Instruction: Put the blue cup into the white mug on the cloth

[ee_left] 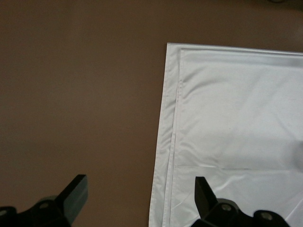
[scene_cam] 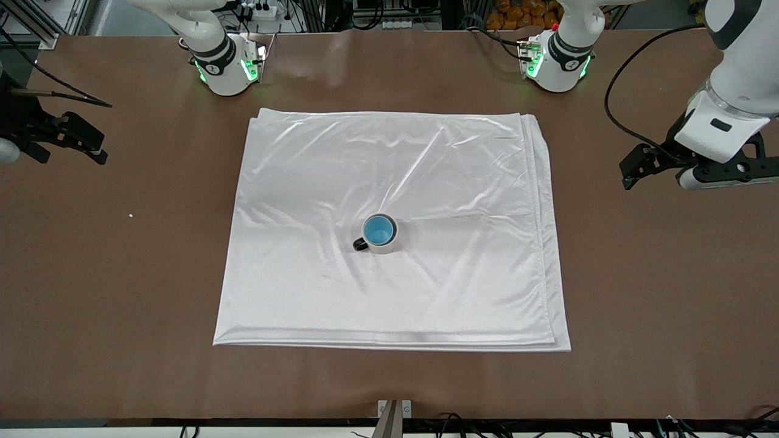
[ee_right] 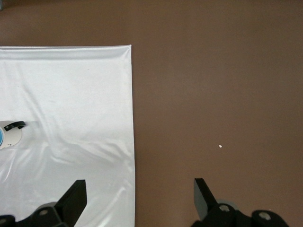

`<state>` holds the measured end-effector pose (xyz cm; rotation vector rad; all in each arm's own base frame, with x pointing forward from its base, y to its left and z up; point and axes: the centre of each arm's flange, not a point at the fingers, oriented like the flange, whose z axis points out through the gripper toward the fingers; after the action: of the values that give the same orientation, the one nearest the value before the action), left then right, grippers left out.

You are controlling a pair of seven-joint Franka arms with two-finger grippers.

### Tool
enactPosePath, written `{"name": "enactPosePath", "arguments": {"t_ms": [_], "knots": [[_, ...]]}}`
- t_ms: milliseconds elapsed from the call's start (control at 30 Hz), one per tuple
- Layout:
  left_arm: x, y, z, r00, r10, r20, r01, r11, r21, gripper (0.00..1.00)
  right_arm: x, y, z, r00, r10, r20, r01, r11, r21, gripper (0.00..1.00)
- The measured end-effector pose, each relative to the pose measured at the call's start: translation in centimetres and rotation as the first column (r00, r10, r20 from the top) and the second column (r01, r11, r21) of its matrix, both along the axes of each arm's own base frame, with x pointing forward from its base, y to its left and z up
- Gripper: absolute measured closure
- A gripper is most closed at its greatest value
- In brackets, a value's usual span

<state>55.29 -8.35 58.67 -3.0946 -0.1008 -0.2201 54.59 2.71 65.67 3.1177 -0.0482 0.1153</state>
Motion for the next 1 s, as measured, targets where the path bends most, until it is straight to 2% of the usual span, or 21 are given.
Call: {"name": "enactPosePath", "arguments": {"t_ms": [167, 567, 800, 1000], "knots": [[0.1, 0.4, 0.4, 1.000, 0.007, 0.006, -0.007, 1.000, 0.000, 0.00, 0.1, 0.0, 0.0, 1.000, 0.000, 0.003, 0.000, 1.000, 0.000, 0.00], [-0.9, 1.0, 1.2, 0.999, 0.017, -0.028, -0.017, 1.000, 0.009, 0.00, 0.1, 0.1, -0.1, 1.000, 0.001, 0.002, -0.001, 1.000, 0.000, 0.00], [-1.6, 1.1, 2.9, 0.996, -0.063, -0.064, 0.065, 0.998, 0.022, 0.00, 0.1, 0.1, -0.1, 1.000, 0.001, 0.002, -0.001, 1.000, 0.000, 0.00], [-1.9, 1.1, 3.7, 0.994, -0.086, -0.072, 0.088, 0.996, 0.021, 0.00, 0.1, 0.1, -0.1, 1.000, 0.002, 0.002, -0.002, 1.000, 0.000, 0.00]]}}
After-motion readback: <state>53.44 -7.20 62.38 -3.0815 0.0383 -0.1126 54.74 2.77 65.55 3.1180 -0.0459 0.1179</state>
